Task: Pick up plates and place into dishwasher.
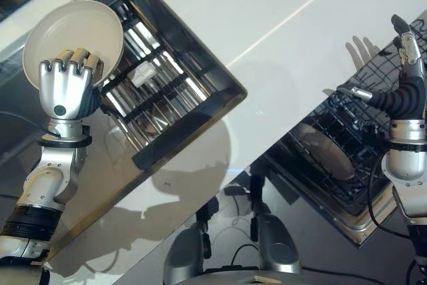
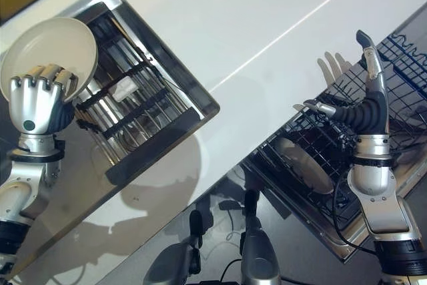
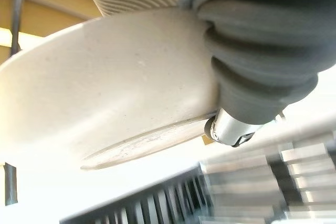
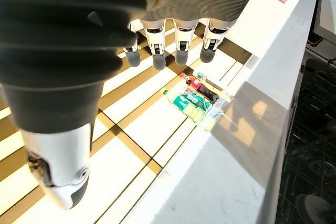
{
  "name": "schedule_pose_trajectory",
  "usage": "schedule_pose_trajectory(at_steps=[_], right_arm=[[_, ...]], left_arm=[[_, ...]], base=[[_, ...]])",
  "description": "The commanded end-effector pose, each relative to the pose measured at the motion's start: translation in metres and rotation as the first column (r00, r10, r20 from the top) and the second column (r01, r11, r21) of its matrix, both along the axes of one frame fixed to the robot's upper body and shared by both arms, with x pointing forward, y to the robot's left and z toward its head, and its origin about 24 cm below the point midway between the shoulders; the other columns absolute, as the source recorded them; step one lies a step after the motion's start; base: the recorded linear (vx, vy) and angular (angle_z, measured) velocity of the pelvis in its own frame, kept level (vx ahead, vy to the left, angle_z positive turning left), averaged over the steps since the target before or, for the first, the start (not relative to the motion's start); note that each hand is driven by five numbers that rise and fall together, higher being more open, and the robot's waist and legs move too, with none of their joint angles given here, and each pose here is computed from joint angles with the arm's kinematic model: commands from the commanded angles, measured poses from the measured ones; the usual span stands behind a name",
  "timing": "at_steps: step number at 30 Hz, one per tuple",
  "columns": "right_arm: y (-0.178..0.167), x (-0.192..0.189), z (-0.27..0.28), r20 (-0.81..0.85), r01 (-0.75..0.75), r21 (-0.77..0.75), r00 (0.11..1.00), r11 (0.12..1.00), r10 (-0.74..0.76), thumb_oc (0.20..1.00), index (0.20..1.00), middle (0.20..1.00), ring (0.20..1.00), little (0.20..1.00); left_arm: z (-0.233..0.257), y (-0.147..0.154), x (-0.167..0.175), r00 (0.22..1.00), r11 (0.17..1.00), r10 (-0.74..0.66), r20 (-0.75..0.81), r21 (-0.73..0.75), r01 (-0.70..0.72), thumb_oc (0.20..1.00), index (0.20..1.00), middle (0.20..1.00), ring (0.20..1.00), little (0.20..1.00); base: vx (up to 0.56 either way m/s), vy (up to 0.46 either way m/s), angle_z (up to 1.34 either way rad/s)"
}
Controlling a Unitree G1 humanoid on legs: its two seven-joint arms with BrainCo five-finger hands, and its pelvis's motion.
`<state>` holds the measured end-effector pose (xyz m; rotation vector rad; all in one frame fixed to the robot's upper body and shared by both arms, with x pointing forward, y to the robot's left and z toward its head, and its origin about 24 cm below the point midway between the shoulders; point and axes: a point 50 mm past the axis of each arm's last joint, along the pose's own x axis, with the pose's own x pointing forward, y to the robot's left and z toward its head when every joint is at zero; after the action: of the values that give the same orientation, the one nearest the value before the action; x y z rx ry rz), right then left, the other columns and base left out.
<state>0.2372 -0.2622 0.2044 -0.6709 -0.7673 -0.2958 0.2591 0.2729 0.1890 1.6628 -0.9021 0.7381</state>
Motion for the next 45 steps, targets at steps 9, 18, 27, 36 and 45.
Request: schedule_pose_trajectory(at_steps=[9,18,27,36,45], right_arm=[[0.002,-0.020,-0.002,0.033,-0.028,0.009,0.999,1.000,0.028,1.000,1.000,1.000,1.000,1.000],[0.023,-0.023,0.018,0.114,-0.141,-0.069,0.982,0.988,0.149,1.000,1.000,1.000,1.000,1.000],[0.058,-0.014,0.043,0.135,-0.335,-0.174,0.923,0.926,0.360,1.000,1.000,1.000,1.000,1.000],[0.090,-0.004,0.049,0.005,-0.529,-0.246,0.837,0.812,0.547,1.000,1.000,1.000,1.000,1.000],[0.120,-0.006,0.046,-0.246,-0.685,-0.410,0.719,0.602,0.650,1.000,1.000,1.000,1.000,1.000]], left_arm=[[0.020,-0.013,-0.017,0.982,0.983,-0.183,0.054,0.018,0.182,0.200,0.200,0.200,0.200,0.200],[0.020,-0.066,-0.029,0.711,0.691,-0.700,-0.067,-0.316,0.650,0.200,0.200,0.200,0.200,0.200],[0.038,-0.118,-0.037,0.074,0.190,-0.974,-0.215,-0.590,0.784,0.200,0.200,0.200,0.200,0.200],[0.050,-0.140,-0.039,-0.320,-0.080,-0.927,-0.195,-0.732,0.677,0.200,0.200,0.200,0.200,0.200],[0.059,-0.143,-0.037,-0.382,-0.098,-0.898,-0.219,-0.748,0.657,0.200,0.200,0.200,0.200,0.200]], base=[[0.01,-0.033,0.04],[-0.02,-0.034,0.01],[-0.01,-0.016,0.00],[0.00,-0.008,-0.02],[0.00,-0.005,-0.01]])
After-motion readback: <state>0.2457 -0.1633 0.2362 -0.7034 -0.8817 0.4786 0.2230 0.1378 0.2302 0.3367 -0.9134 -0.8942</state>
